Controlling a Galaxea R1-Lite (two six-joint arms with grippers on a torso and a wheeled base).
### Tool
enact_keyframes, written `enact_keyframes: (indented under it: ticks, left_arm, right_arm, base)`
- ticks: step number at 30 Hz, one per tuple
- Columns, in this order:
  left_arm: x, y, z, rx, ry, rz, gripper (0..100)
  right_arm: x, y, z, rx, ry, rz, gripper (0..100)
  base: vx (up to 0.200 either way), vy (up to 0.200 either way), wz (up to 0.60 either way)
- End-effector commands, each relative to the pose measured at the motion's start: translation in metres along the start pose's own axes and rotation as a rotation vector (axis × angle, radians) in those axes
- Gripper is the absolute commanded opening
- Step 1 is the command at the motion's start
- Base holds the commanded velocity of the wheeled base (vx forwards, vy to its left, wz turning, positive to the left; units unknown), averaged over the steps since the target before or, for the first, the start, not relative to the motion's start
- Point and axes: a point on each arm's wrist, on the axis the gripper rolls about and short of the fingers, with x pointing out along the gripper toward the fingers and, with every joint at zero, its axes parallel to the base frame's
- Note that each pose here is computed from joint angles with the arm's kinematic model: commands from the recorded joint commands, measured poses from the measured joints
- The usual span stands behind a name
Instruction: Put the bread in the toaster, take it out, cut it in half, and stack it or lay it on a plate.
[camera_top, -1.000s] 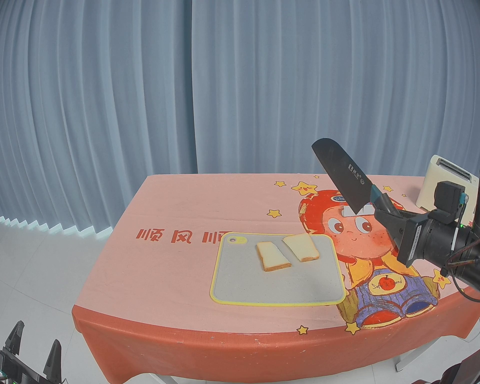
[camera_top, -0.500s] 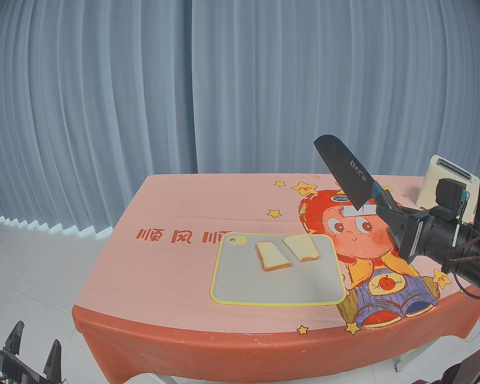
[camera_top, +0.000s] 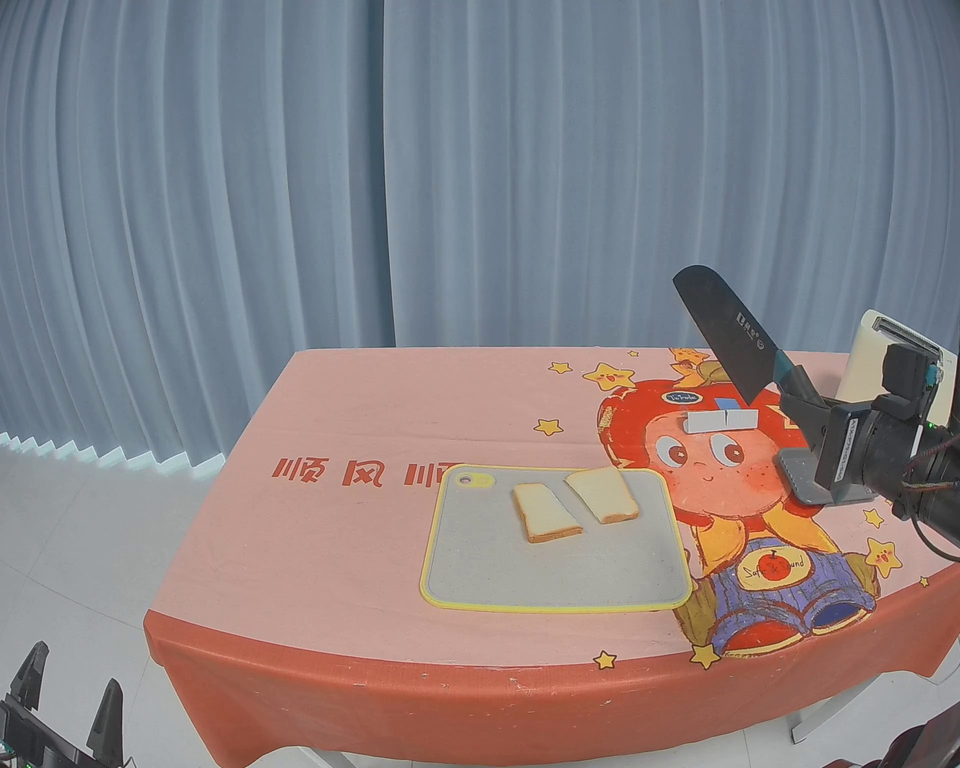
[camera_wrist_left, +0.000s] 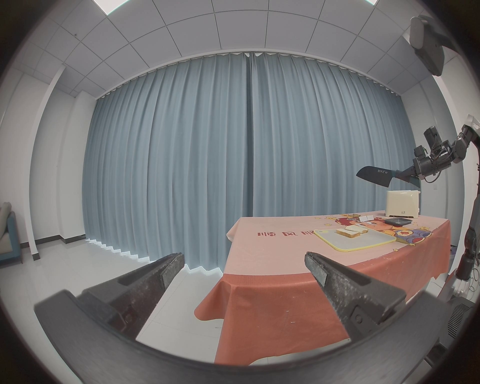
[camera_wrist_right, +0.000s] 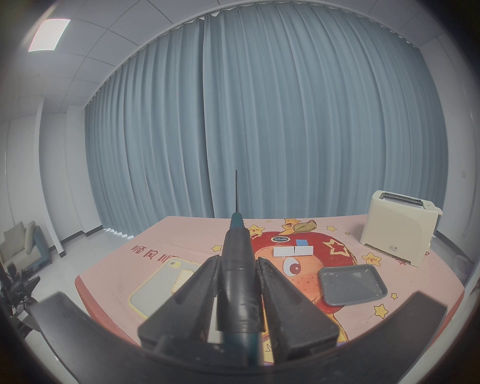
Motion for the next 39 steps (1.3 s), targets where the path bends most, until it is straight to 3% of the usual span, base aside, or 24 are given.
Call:
enact_keyframes:
  ticks: [1,17,31,39]
  left_arm:
    - [0.002,0.000,-0.005,0.000,0.021,0.001,100]
    - [0.002,0.000,-0.005,0.000,0.021,0.001,100]
    - [0.002,0.000,-0.005,0.000,0.021,0.001,100]
    - [0.002,0.000,-0.005,0.000,0.021,0.001,100]
  right_arm:
    - [0.004,-0.004,-0.001,0.001,0.013,-0.007,0]
    - [0.019,-0.004,-0.010,-0.008,0.067,-0.022,0]
    - [0.023,-0.008,-0.005,0.005,0.050,-0.046,0]
    - [0.035,-0.011,-0.004,0.023,-0.018,-0.062,0]
  base:
    - [0.000,0.000,0.00]
    - [0.000,0.000,0.00]
    - [0.000,0.000,0.00]
    - [0.000,0.000,0.00]
